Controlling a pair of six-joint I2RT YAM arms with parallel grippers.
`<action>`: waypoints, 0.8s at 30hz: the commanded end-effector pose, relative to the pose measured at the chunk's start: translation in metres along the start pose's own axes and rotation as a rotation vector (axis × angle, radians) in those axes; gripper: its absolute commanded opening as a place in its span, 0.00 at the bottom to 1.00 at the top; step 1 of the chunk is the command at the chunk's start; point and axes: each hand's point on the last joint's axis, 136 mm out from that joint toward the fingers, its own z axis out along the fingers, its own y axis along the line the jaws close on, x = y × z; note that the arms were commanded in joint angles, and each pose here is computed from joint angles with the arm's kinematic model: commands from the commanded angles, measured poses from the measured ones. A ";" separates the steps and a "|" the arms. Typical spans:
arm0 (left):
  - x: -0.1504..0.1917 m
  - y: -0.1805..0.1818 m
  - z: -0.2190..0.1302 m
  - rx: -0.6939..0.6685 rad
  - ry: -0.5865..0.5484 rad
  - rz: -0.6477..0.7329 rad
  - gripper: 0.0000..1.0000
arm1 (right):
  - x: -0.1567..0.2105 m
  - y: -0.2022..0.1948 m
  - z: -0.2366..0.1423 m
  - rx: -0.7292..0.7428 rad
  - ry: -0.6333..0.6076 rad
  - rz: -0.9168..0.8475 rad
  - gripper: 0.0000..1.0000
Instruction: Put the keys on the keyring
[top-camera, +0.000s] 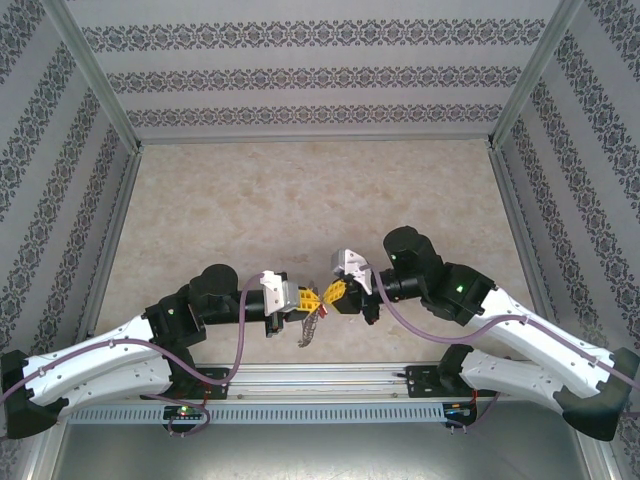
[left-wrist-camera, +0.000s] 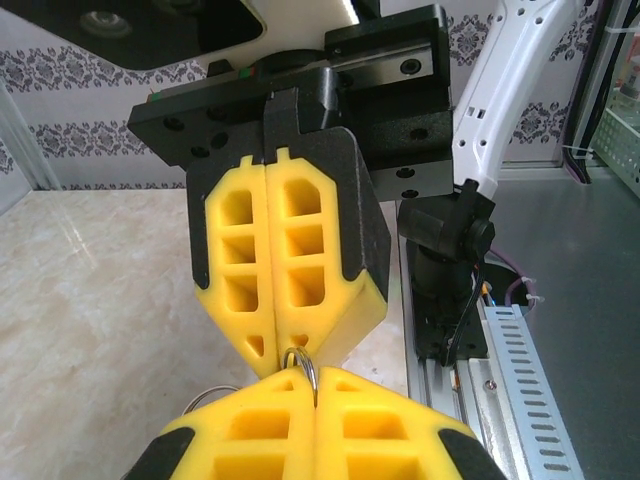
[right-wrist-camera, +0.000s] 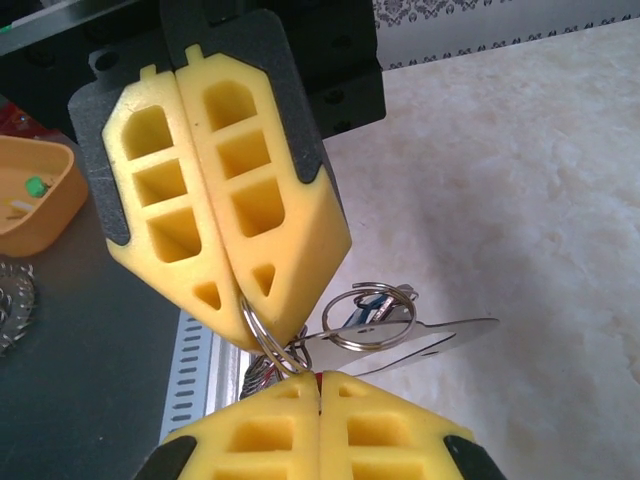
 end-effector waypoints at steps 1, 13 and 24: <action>-0.050 -0.019 -0.009 0.102 -0.184 0.059 0.00 | -0.005 -0.014 0.001 0.041 -0.039 0.013 0.05; -0.057 -0.021 -0.017 0.099 -0.213 0.074 0.00 | -0.008 -0.009 0.002 -0.008 -0.050 0.033 0.11; -0.052 -0.017 -0.022 0.059 -0.220 0.074 0.00 | -0.019 0.000 -0.010 0.002 -0.121 -0.024 0.11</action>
